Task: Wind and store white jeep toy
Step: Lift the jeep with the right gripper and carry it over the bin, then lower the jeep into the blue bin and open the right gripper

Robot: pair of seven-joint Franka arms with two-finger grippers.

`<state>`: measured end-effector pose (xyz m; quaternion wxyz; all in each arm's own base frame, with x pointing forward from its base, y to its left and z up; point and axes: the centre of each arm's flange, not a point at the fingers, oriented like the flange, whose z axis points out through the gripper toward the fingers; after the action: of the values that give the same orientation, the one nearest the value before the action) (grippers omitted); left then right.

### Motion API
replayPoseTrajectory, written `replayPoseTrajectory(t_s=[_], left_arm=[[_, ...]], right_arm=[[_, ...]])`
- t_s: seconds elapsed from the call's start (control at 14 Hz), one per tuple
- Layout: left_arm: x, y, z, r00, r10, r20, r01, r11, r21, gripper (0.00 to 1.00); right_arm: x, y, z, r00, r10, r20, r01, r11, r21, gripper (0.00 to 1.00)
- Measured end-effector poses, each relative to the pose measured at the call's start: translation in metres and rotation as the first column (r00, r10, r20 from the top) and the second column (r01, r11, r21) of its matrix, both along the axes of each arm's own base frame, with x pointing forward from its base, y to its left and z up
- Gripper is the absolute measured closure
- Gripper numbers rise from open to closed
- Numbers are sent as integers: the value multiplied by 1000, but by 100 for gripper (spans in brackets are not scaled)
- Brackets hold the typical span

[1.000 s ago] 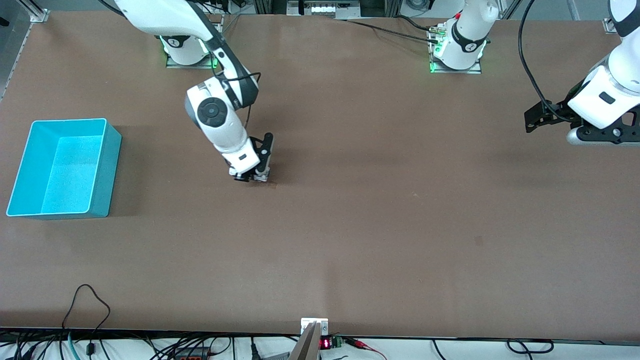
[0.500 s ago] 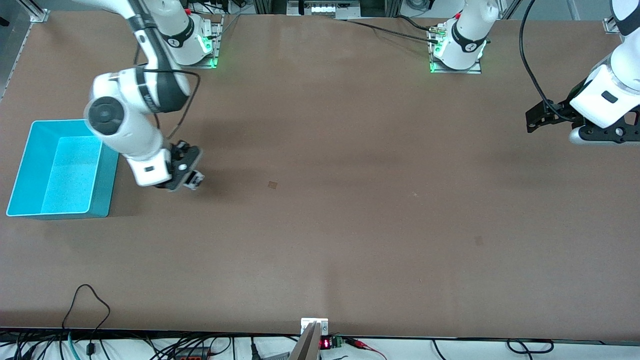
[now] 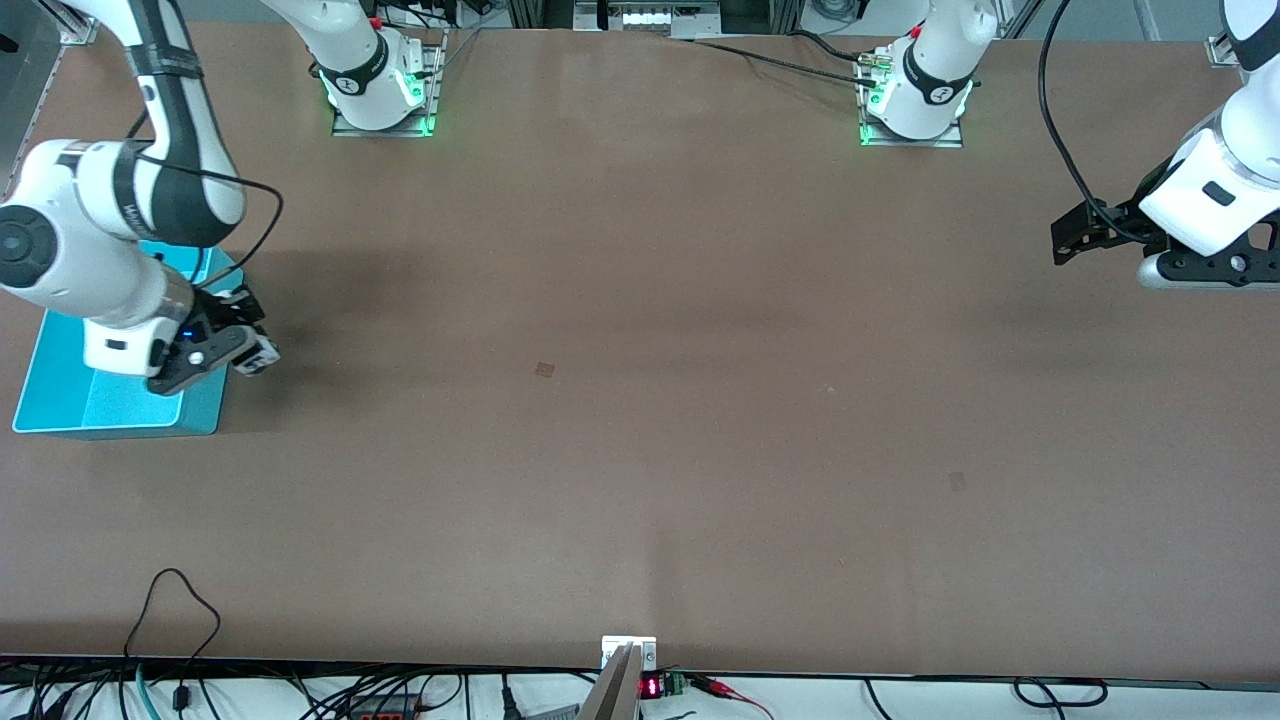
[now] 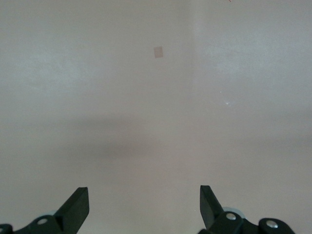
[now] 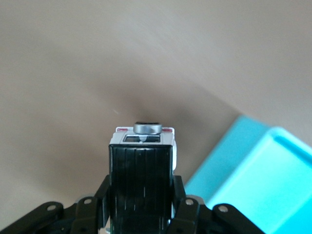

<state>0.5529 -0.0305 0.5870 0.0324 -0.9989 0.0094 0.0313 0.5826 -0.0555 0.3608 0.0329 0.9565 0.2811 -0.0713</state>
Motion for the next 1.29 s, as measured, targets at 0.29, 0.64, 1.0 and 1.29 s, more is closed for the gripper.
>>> replayPoseTrajectory(t_s=[0.29,0.64,1.0,1.29], left_arm=[[0,3,0,1000,5,0,-5,1000,0,0],[0,3,0,1000,5,0,-5,1000,0,0],[0,3,0,1000,5,0,-5,1000,0,0],[0,3,0,1000,5,0,-5,1000,0,0]], right_arm=[[-18,-108,3,981,-192,22,192,981,-29,49],[-39,-206,-30,927,-361,97,367,929,-51,49],[-46,-224,-88,885,-457,89,462,886,-42,49],[-65,-230,-116,871,-483,87,487,873,-37,49]])
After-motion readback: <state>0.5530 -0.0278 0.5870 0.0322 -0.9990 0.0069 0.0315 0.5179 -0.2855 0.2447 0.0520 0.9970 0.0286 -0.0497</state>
